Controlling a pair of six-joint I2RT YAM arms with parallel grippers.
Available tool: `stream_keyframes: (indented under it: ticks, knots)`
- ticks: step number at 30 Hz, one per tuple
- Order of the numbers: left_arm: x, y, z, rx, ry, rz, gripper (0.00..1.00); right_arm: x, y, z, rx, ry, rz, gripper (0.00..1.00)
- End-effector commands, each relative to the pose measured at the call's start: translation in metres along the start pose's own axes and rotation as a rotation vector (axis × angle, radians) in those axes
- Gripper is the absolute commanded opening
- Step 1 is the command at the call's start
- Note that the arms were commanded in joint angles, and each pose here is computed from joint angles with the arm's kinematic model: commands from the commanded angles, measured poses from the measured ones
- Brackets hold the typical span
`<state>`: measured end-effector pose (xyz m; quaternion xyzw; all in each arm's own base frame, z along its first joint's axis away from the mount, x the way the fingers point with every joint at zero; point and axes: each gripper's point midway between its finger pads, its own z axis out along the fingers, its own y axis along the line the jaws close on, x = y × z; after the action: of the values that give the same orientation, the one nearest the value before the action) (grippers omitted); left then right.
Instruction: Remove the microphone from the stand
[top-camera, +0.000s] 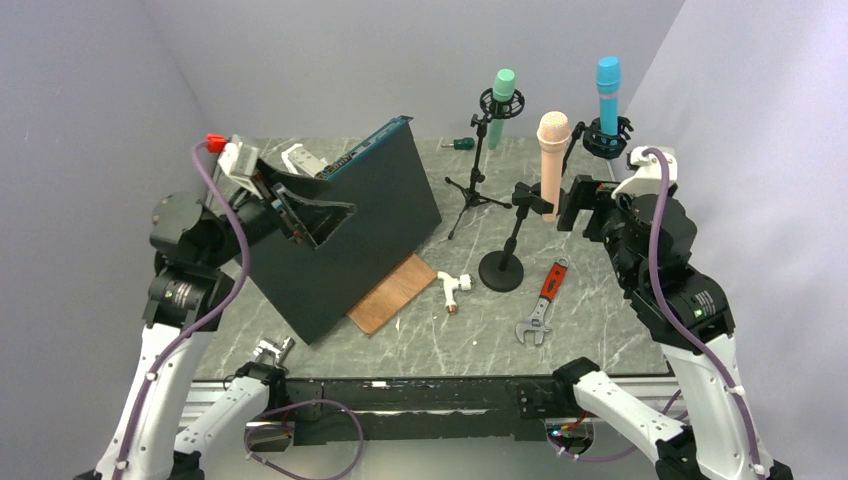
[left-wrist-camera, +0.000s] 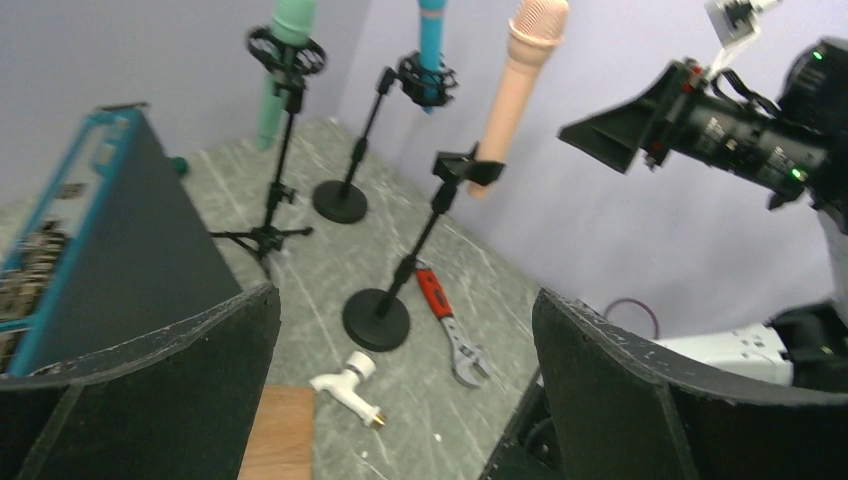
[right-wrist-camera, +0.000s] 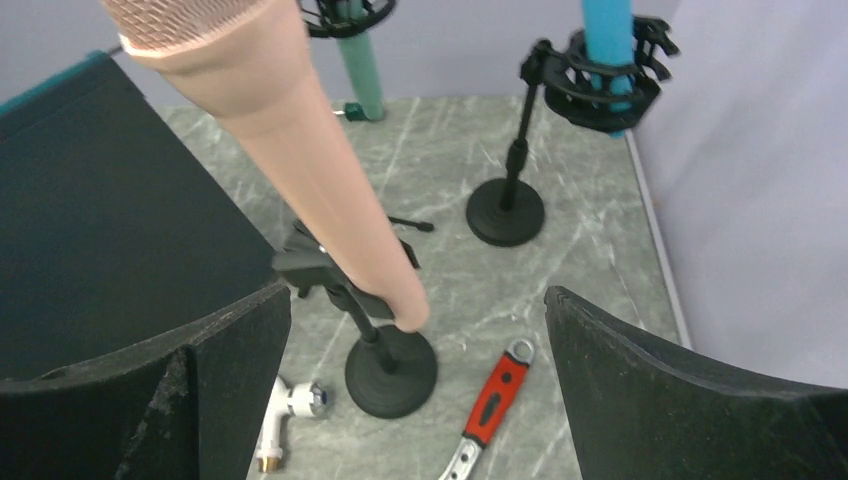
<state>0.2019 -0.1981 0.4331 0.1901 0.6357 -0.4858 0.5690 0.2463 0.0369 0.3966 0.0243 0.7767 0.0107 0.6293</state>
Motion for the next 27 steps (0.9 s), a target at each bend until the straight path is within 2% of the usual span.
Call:
stream_keyframes:
  ticks: [1, 7, 12, 17, 23, 27]
  knots:
    - [0.013, -0.028, 0.019, 0.128, 0.012, -0.010, 1.00, -0.029, 0.030, 0.015, -0.127, -0.089, -0.016, 1.00]
    - [0.044, -0.056, 0.047, 0.188, 0.091, -0.006, 0.99, -0.033, 0.045, 0.034, -0.172, -0.115, -0.064, 0.97]
    - [0.074, -0.076, 0.070, 0.225, 0.159, 0.004, 1.00, -0.030, 0.055, 0.048, -0.199, -0.114, -0.090, 0.88]
    - [0.093, -0.079, 0.084, 0.181, 0.200, 0.019, 0.99, -0.021, 0.053, 0.059, -0.167, -0.112, -0.076, 0.80]
    - [0.108, -0.083, 0.088, 0.227, 0.208, -0.023, 0.99, -0.004, 0.057, 0.070, -0.169, -0.097, -0.073, 0.76]
    - [0.111, -0.080, 0.091, 0.209, 0.212, -0.028, 1.00, 0.005, 0.053, 0.077, -0.141, -0.080, -0.089, 0.68]
